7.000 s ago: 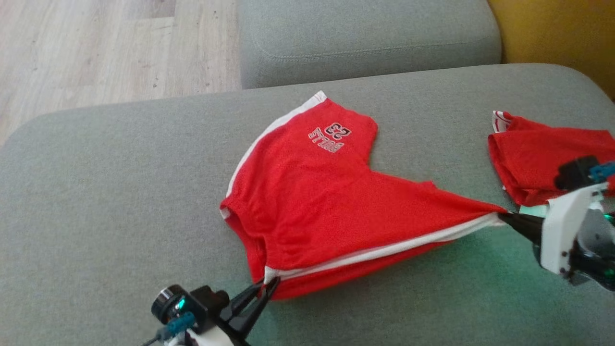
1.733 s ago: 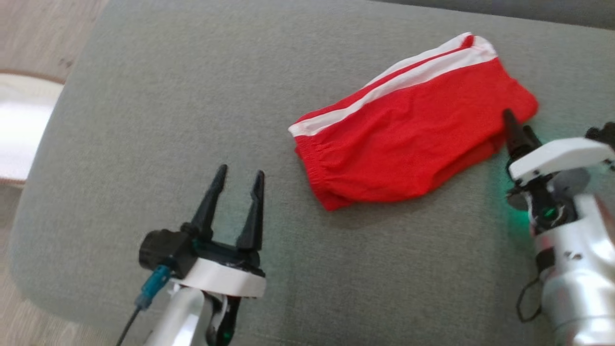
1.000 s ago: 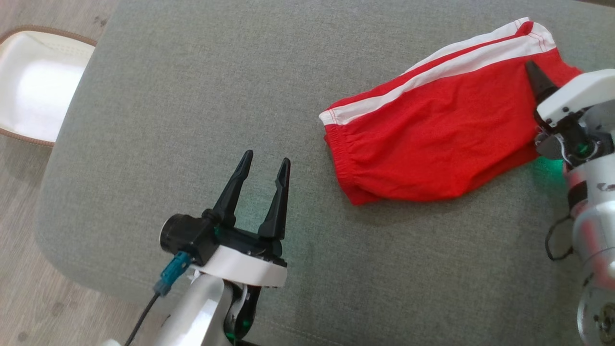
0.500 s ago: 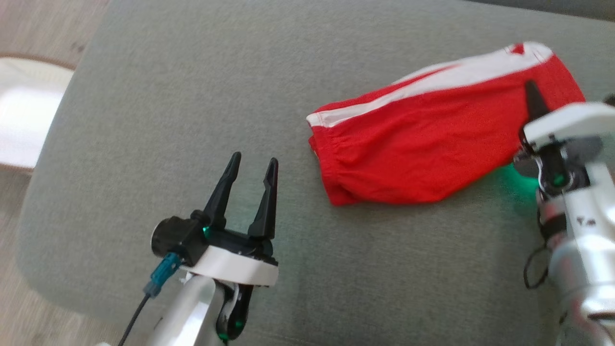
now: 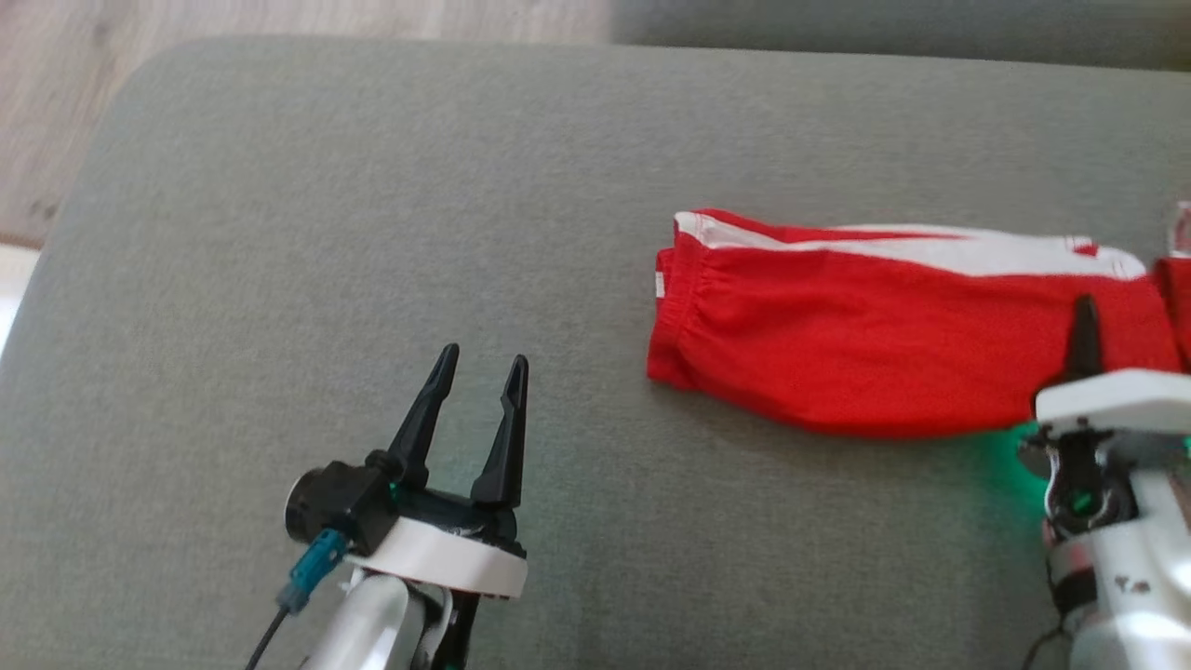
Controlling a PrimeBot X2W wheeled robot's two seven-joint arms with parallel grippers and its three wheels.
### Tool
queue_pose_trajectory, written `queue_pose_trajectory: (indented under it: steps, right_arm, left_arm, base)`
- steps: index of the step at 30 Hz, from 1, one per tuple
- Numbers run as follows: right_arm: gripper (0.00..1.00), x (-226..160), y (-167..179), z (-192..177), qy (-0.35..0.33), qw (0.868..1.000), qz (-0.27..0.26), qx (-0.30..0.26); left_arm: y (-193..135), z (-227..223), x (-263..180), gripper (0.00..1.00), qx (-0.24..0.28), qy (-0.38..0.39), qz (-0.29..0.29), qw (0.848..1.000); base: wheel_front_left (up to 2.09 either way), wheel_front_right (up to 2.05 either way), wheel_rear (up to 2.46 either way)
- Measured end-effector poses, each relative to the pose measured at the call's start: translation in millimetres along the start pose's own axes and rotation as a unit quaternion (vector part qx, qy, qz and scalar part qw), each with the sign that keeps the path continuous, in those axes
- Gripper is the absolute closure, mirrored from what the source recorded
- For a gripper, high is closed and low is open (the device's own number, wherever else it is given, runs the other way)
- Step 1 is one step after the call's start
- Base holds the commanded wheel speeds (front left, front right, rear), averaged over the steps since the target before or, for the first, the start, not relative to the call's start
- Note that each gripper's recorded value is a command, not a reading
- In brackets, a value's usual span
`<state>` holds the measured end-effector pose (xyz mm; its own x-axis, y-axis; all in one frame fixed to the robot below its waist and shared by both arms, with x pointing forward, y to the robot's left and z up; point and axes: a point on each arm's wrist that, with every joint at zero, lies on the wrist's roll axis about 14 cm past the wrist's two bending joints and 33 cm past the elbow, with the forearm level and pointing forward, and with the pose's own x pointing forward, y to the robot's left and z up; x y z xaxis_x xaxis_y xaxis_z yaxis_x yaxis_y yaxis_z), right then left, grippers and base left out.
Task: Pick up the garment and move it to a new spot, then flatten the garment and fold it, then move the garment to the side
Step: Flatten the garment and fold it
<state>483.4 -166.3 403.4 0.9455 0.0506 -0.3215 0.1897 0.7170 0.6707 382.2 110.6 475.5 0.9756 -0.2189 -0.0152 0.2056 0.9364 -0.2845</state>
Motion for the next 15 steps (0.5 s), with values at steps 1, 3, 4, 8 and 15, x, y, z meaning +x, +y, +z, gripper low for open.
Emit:
queue_pose_trajectory:
  steps: [1,3,4,8,15]
  right_arm:
    - [1.0,-5.1,-3.9,2.7,-0.008,1.0,-0.003,-0.002]
    - [1.0,-18.6,-12.6,7.7,-0.03,0.999,-0.012,-0.002]
    - [1.0,-22.2,-14.8,8.1,-0.035,0.999,-0.016,0.004]
    - [1.0,-31.6,-19.7,7.5,-0.046,0.999,-0.024,0.014]
    - [1.0,-26.9,-12.1,13.5,-0.061,0.998,-0.014,0.014]
  left_arm:
    - [-2.7,-0.2,0.1,0.0,-0.001,0.0,-0.004,1.0]
    - [-9.1,0.3,0.3,0.0,-0.002,-0.001,-0.014,1.0]
    - [-11.2,0.2,0.4,0.0,-0.002,-0.001,-0.016,1.0]
    - [-18.2,-3.7,-1.1,0.0,0.002,0.004,-0.028,1.0]
    - [-15.5,-4.2,-2.2,0.0,0.002,0.005,-0.025,1.0]
  base:
    - [0.0,0.0,0.0]
    - [0.0,0.0,0.0]
    - [0.0,0.0,0.0]
    - [0.0,0.0,0.0]
    - [0.0,0.0,0.0]
